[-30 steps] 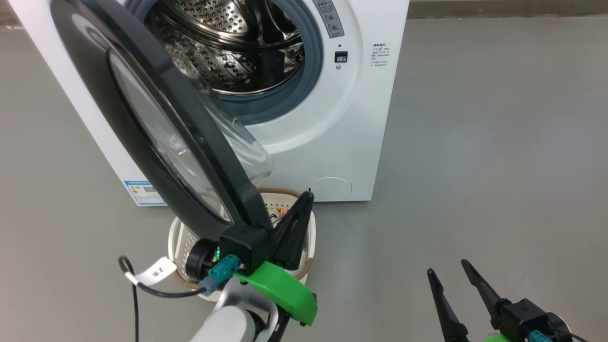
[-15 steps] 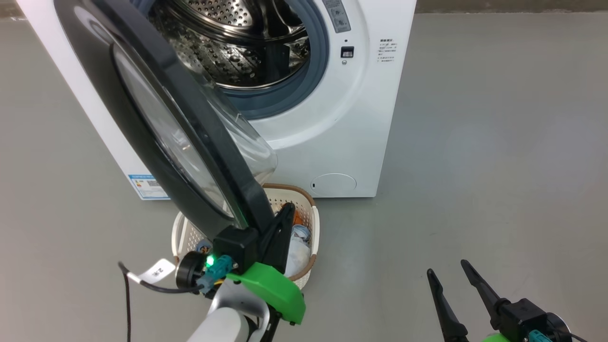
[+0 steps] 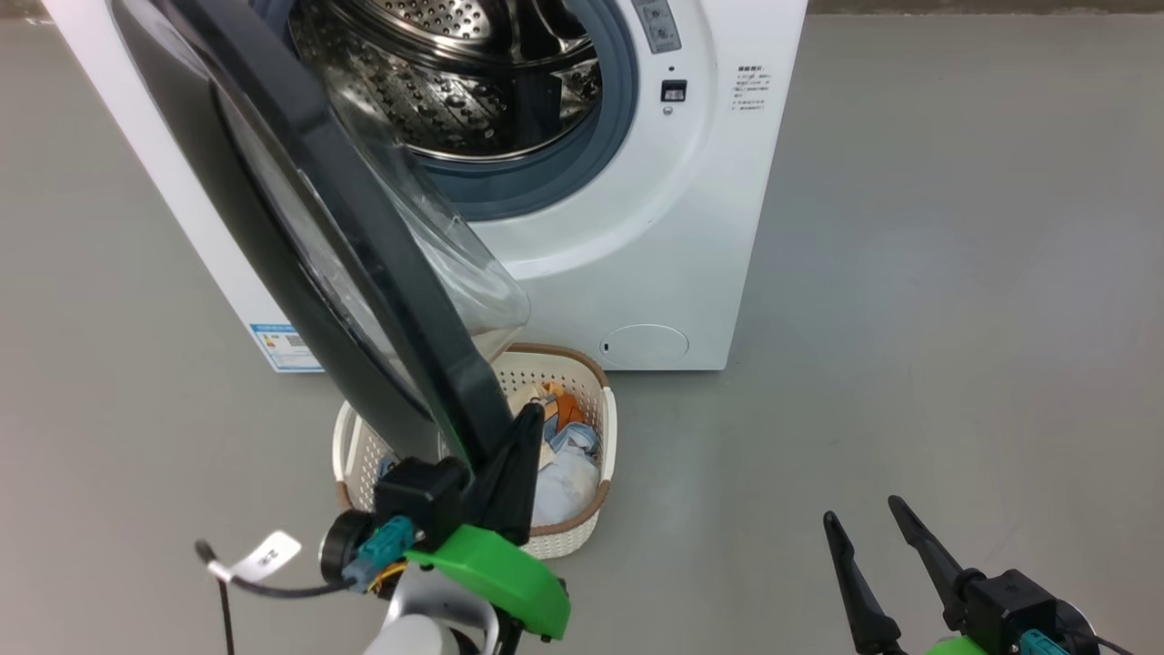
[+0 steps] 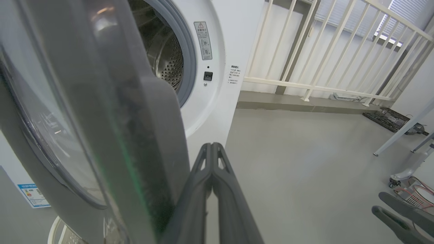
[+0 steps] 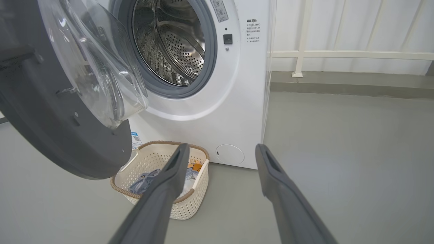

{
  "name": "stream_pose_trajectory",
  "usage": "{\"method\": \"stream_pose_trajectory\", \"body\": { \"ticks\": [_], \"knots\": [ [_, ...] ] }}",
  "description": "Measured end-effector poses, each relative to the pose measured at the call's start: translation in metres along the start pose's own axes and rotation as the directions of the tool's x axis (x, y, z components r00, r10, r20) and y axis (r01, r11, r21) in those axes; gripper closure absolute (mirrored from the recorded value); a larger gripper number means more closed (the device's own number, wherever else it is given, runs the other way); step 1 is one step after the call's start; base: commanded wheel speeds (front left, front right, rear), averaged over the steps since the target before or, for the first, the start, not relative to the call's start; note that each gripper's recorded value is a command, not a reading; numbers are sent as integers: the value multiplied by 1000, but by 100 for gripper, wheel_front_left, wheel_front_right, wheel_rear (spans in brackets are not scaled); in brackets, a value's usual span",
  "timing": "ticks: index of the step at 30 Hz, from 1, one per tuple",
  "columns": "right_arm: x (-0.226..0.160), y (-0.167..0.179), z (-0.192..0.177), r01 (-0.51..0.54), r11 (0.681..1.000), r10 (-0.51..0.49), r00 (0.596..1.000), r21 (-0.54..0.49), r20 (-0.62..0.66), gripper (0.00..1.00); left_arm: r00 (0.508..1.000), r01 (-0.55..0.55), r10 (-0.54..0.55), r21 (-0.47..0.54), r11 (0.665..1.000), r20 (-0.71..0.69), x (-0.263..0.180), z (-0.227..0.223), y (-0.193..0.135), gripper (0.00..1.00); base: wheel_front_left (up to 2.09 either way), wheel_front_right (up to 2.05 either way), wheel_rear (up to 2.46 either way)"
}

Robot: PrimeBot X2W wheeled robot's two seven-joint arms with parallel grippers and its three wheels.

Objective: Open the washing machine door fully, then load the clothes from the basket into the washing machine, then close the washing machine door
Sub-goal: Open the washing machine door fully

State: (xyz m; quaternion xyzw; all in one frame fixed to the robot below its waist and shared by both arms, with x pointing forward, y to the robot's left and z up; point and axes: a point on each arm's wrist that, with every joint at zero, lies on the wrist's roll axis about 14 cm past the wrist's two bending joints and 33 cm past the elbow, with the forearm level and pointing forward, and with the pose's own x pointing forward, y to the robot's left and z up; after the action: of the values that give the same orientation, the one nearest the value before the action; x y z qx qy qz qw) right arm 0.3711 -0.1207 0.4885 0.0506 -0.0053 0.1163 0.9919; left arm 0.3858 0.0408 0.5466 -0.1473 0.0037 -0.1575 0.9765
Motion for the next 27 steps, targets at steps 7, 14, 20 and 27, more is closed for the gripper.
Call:
{"method": "stream_pose_trajectory", "body": {
  "ticks": [7,14,20,27],
  "knots": [
    [3,2,-4,-7,1000,7,1000,3,-11,0,998,-55,56,-15,998,15,-12,3,13,100,0,0,0],
    [7,7,-8,-26,1000,26,999,7,-21,0,993,-117,117,-2,993,23,-28,7,27,100,0,0,0],
    [12,15,-10,-53,999,53,998,10,-26,0,985,-160,160,3,987,62,-39,22,35,100,0,0,0],
    [17,25,-10,-83,996,84,996,11,-26,0,977,-203,202,0,979,70,-51,27,41,100,0,0,0]
  ]
}}
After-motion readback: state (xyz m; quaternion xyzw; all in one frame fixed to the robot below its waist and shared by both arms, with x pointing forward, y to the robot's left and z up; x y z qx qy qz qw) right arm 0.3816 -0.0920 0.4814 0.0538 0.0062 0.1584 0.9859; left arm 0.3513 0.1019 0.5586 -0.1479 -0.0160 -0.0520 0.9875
